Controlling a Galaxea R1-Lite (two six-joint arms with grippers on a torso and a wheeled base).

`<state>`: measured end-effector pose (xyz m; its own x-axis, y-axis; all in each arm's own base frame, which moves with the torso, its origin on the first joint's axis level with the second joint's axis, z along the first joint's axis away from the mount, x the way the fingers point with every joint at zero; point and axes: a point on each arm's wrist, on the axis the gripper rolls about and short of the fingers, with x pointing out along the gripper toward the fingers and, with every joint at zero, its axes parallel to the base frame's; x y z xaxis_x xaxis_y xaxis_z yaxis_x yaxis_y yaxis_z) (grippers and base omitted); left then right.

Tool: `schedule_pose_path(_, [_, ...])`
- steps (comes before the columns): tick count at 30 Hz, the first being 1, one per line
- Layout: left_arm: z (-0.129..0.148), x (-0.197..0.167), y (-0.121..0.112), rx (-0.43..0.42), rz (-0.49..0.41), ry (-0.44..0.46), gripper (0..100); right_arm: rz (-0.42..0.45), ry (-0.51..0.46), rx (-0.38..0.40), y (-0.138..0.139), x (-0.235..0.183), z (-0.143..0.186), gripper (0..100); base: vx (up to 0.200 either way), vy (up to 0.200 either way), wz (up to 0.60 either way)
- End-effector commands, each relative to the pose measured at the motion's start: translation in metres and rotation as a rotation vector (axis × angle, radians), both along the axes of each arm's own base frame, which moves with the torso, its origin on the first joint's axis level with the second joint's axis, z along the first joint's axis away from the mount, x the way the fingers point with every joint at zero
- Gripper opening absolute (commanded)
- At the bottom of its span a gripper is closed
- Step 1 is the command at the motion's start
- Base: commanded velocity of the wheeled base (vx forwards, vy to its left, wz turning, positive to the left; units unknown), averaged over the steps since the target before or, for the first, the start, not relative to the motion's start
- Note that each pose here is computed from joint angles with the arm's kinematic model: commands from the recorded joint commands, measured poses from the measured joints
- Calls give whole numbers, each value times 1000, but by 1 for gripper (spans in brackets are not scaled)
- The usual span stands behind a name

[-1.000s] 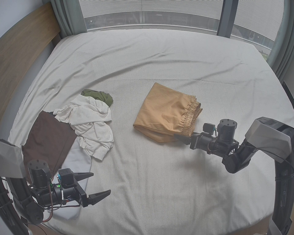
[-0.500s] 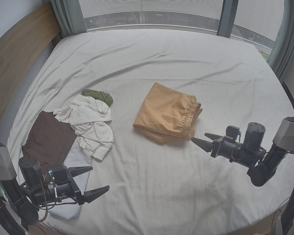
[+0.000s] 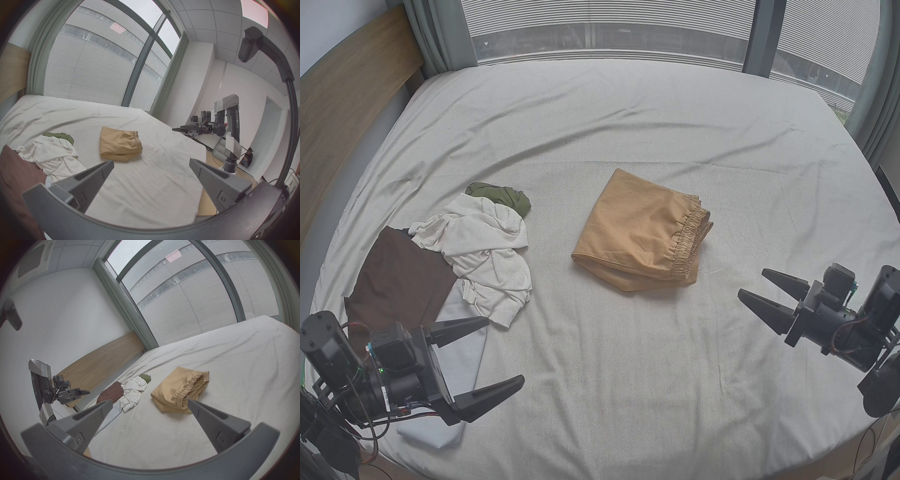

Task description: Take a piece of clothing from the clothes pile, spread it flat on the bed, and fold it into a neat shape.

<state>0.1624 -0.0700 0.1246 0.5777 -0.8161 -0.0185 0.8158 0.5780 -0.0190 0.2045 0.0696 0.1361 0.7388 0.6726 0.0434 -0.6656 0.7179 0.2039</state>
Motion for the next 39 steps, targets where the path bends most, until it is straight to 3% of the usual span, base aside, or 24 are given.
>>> schedule_pose_path(1, [21,-28,9,-60,23,-57,100,3,-86,24,-9,-33,17,100,0,0,0])
schedule_pose_path(10, [27,-94,33,-90,37,9,100,1,-152,43,-18,-62,27,100,0,0,0])
schedule_pose_path(21, [29,-137,48,-144,45,39,100,-12,-202,59,-27,-90,34,100,0,0,0])
schedule_pose_path(25, [22,-148,54,-142,127,56,100,-42,-201,65,-34,-112,36,100,0,0,0])
schedule_pose_path(30, [22,-154,56,-156,150,32,100,-71,-228,72,-42,-132,38,100,0,0,0])
schedule_pose_path(34, [19,-154,58,-161,246,27,100,-174,-232,59,-53,-153,33,100,0,0,0])
schedule_pose_path(39, [15,-161,61,-179,306,-8,100,-227,-249,56,-59,-183,21,100,0,0,0])
